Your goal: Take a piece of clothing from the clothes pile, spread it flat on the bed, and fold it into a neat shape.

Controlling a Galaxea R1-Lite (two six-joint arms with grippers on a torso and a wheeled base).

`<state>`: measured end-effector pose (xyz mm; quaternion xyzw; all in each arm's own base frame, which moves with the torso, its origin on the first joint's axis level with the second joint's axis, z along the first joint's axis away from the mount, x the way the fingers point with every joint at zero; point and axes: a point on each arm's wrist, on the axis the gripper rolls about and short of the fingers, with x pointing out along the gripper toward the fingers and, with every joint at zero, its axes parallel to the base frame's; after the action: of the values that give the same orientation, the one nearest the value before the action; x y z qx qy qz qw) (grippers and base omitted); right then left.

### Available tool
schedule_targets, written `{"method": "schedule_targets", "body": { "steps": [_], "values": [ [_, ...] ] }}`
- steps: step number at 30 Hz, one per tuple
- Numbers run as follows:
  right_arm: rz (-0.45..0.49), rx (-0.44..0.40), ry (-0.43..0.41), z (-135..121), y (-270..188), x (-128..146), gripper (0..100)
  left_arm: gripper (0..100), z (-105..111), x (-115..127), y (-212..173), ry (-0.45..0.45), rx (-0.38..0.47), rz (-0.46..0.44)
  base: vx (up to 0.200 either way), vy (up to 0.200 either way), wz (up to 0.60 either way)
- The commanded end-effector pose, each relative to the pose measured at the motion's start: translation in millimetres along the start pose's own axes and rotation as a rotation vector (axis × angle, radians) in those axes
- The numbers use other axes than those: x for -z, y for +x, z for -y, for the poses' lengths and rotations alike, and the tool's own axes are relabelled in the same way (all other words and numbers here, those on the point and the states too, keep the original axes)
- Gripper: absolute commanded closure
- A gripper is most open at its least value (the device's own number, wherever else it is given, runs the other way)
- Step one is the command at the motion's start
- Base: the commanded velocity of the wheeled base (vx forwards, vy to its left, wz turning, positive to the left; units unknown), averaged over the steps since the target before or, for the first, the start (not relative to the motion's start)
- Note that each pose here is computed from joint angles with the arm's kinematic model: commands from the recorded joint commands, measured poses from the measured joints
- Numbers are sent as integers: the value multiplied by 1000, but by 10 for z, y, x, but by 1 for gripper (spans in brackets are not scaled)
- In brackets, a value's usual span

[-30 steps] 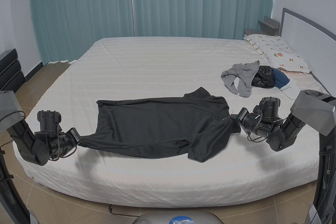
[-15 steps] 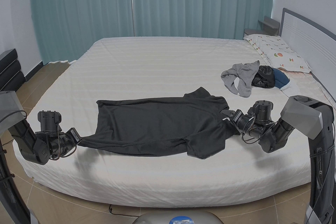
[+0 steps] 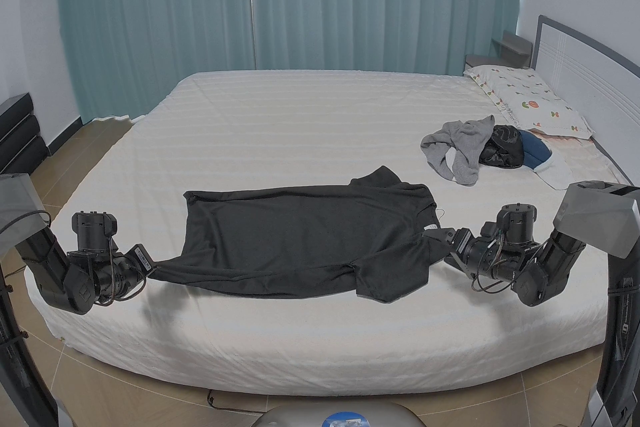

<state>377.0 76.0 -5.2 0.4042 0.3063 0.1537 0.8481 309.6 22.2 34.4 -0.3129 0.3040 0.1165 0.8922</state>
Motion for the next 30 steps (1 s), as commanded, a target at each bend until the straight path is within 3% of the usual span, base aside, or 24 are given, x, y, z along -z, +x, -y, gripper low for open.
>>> {"method": "schedule_targets", "body": {
  "steps": [1, 17, 18, 30],
  "values": [
    [-66, 20, 8, 41, 117, 150, 0, 100, 3, 10, -8, 1, 2, -4, 0, 0, 0],
    [-128, 56, 10, 68, 400, 271, 0, 100, 4, 16, -9, 2, 2, -6, 0, 0, 0],
    [-128, 56, 10, 68, 400, 271, 100, 100, 4, 16, -9, 2, 2, -6, 0, 0, 0],
    [-81, 75, 12, -121, -82, 136, 100, 100, 5, 7, -48, 9, -1, 0, 0, 0, 0]
  ]
}}
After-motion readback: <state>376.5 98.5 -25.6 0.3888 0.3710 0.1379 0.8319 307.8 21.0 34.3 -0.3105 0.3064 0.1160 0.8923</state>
